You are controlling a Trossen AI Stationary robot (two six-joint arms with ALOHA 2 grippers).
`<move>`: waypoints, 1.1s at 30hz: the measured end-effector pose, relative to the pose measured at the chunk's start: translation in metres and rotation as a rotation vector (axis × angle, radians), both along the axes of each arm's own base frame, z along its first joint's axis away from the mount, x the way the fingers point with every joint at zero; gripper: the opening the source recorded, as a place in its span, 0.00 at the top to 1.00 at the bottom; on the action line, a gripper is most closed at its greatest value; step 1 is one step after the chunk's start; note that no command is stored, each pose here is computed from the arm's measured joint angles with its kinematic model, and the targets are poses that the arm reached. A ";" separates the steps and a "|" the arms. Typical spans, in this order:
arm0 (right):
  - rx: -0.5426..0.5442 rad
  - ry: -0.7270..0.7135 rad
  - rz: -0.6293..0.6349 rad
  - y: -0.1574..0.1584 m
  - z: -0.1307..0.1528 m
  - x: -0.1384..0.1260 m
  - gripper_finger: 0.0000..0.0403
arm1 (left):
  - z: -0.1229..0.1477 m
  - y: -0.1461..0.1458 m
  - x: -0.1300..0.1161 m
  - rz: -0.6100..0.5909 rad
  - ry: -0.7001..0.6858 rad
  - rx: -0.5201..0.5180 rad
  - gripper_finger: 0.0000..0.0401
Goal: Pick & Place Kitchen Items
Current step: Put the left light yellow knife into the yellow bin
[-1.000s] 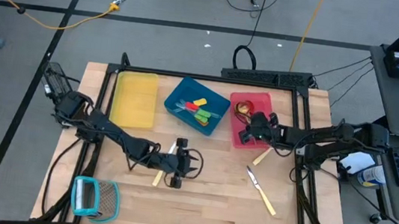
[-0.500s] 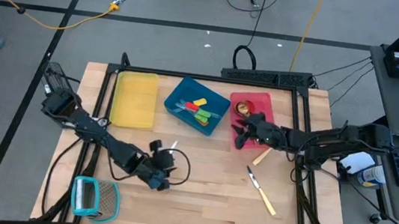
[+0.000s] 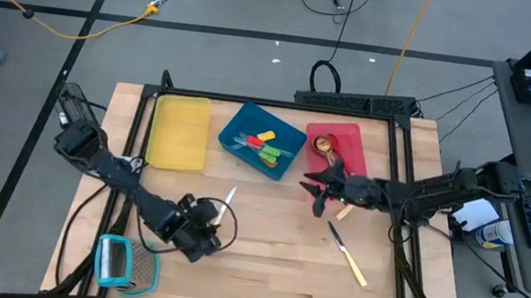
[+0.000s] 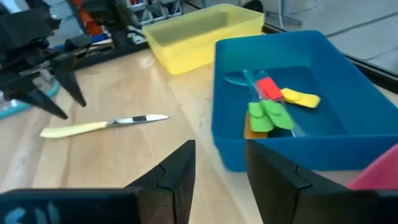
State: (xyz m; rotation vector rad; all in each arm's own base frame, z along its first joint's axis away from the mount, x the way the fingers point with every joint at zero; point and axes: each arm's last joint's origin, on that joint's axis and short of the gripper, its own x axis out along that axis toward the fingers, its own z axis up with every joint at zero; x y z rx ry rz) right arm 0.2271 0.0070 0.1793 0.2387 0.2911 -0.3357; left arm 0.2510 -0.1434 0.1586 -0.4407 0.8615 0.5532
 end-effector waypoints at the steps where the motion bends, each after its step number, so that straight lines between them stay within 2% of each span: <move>1: -0.005 0.002 0.010 0.002 0.000 0.000 0.68 | -0.001 -0.001 -0.001 0.005 -0.001 -0.004 0.60; 8: -0.019 0.024 0.061 0.012 -0.009 -0.007 0.68 | -0.017 -0.007 0.000 0.039 0.027 0.001 0.60; 15: -0.023 -0.016 0.075 0.013 -0.026 -0.021 0.68 | -0.031 -0.006 0.003 0.091 0.050 0.004 0.60; 20: -0.053 -0.087 0.078 0.010 -0.036 -0.037 0.68 | -0.032 -0.002 0.004 0.132 0.045 -0.007 0.60; 24: -0.084 -0.214 0.033 0.008 -0.031 -0.044 0.68 | -0.032 0.002 0.006 0.145 0.048 -0.005 0.60; 33: -0.086 -0.203 0.039 0.008 -0.035 -0.047 0.68 | -0.032 0.005 0.008 0.172 0.039 -0.018 0.60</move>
